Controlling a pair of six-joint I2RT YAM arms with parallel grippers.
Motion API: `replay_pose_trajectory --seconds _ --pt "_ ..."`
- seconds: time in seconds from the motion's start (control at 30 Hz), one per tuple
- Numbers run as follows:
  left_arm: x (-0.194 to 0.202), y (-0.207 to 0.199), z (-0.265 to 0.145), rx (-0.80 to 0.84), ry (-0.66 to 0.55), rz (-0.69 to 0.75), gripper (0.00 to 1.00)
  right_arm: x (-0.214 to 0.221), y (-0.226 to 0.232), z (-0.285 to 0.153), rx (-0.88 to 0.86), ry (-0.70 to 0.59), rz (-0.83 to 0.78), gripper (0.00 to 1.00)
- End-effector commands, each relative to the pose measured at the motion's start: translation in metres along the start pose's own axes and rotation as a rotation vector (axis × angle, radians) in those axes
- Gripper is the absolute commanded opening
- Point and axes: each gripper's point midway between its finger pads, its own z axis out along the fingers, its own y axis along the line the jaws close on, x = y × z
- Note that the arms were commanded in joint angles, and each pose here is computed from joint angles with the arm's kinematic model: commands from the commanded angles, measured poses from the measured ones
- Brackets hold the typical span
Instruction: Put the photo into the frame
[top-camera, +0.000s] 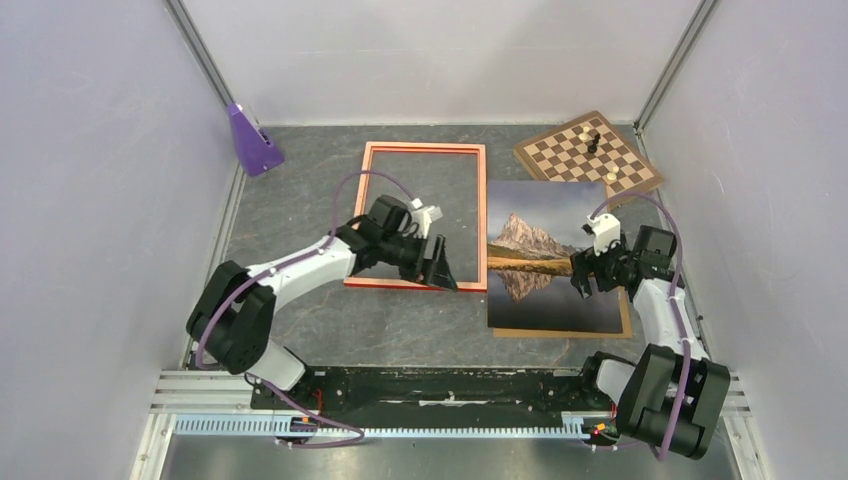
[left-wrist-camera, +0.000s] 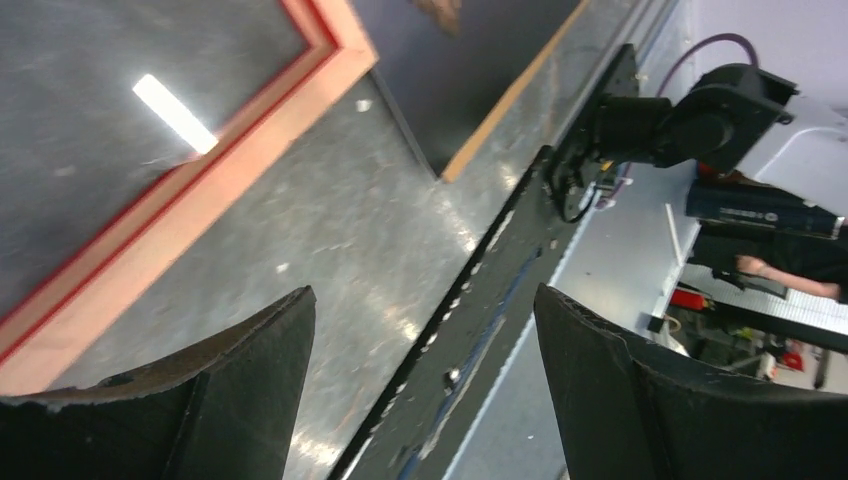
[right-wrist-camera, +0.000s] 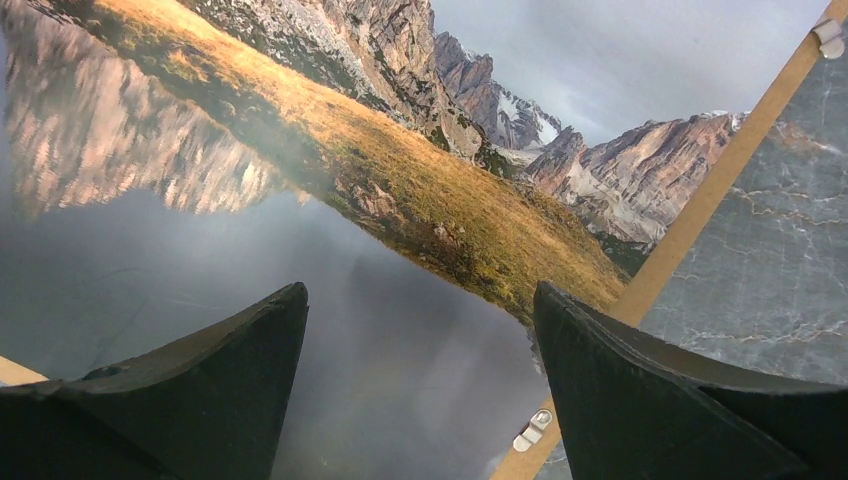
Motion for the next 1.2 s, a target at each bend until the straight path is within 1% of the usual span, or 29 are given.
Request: replay_pose_trajectory --seconds 0.0,0.07,0.17,0.3,0.4,0.53,0.63,0.83,1.17 --pt "-0.015 -0.035 0.036 0.057 -0.073 -0.108 0.87 -0.009 -0.009 0.000 0.064 -0.041 -0.097 0.86" --pt "-0.011 -0.044 0.051 0.081 -0.072 -0.124 0.87 -0.008 -0.007 0.001 0.065 -0.044 -0.112 0.86" --pt "-0.002 -0.048 0.072 0.080 -0.061 -0.168 0.87 -0.006 -0.004 0.001 0.077 -0.051 -0.137 0.86" --pt "0.013 -0.047 0.100 0.080 -0.032 -0.218 0.87 -0.005 -0.001 -0.001 0.096 -0.066 -0.155 0.86" --pt "0.024 -0.044 0.114 0.066 -0.016 -0.222 0.87 -0.003 0.001 -0.002 0.101 -0.072 -0.161 0.86" --pt "0.032 -0.039 0.130 0.059 -0.016 -0.269 0.87 0.003 0.006 -0.001 0.092 -0.068 -0.161 0.86" --pt "0.037 -0.034 0.139 0.040 -0.020 -0.286 0.86 0.007 0.008 0.000 0.085 -0.061 -0.157 0.86" --pt "0.047 -0.016 0.152 -0.007 -0.023 -0.326 0.83 0.010 0.009 0.002 0.077 -0.051 -0.156 0.86" --pt "0.053 -0.012 0.157 0.076 -0.106 -0.353 0.82 0.013 0.012 0.004 0.063 -0.047 -0.149 0.85"
